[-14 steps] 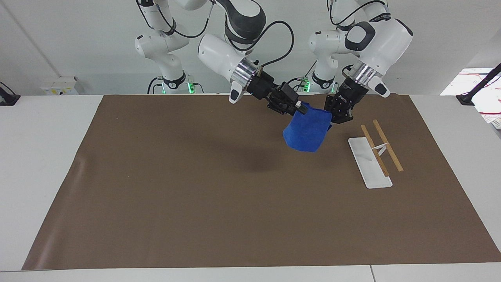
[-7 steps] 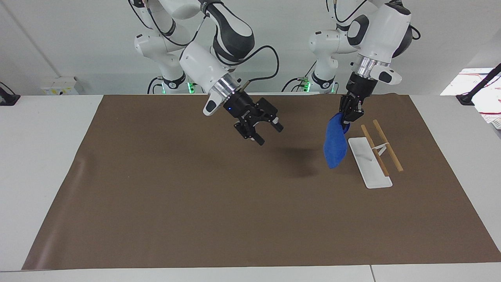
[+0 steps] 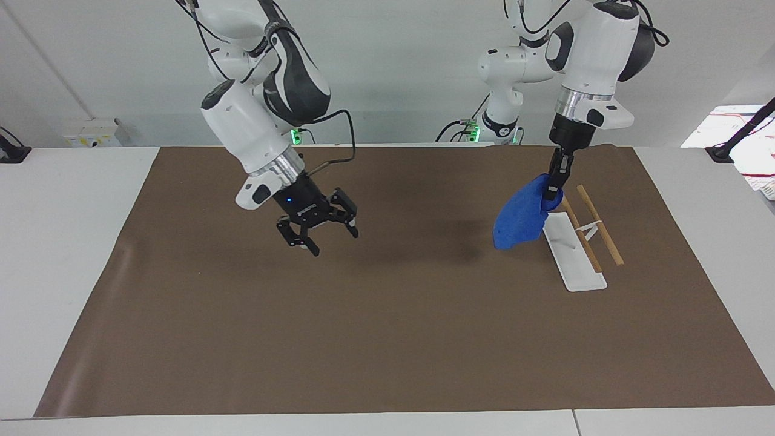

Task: Right arm passes towel to left arm to hang
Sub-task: 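Drape the towel over the rack rods while the right gripper retracts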

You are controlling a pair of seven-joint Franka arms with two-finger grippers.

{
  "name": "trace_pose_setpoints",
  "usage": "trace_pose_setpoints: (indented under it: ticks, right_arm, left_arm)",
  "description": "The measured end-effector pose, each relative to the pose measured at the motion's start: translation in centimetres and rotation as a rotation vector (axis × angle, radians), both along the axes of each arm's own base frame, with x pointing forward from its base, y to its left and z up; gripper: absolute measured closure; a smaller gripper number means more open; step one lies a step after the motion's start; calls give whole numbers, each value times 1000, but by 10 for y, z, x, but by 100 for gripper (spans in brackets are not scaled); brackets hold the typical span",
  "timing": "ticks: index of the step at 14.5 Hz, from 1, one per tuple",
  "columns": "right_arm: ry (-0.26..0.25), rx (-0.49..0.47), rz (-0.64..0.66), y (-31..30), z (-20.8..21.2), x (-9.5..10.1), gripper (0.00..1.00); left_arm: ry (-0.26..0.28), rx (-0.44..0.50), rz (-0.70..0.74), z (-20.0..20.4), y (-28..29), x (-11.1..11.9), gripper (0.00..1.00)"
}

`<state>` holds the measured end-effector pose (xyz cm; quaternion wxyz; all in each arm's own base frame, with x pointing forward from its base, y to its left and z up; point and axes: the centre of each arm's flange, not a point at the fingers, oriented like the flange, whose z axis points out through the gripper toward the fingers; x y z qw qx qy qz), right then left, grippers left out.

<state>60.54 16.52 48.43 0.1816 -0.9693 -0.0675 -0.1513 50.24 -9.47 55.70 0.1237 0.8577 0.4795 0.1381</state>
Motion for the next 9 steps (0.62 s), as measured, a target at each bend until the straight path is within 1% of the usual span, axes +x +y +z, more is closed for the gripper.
trace_pose_setpoints:
  ticks: [2, 3, 4, 5, 7, 9]
  right_arm:
    - [35, -135, 51, -21, 4, -6, 0]
    - [60, -175, 54, -31, 8, -11, 0]
    - [88, -191, 27, -41, 15, -15, 0]
    - [123, -203, -28, -52, 23, -21, 0]
    - [186, -262, -115, -73, 45, -38, 0]
    - [220, -301, -176, -100, 75, -57, 0]
  left_arm:
    - [0, 33, -23, 0, 31, 4, 96]
    - [3, 44, -27, -1, 45, 5, 96]
    - [4, 52, -24, -2, 56, 6, 96]
    - [5, 57, -12, -2, 69, 7, 96]
    - [11, 60, 30, -4, 94, 7, 96]
    - [18, 60, 73, -8, 116, 6, 96]
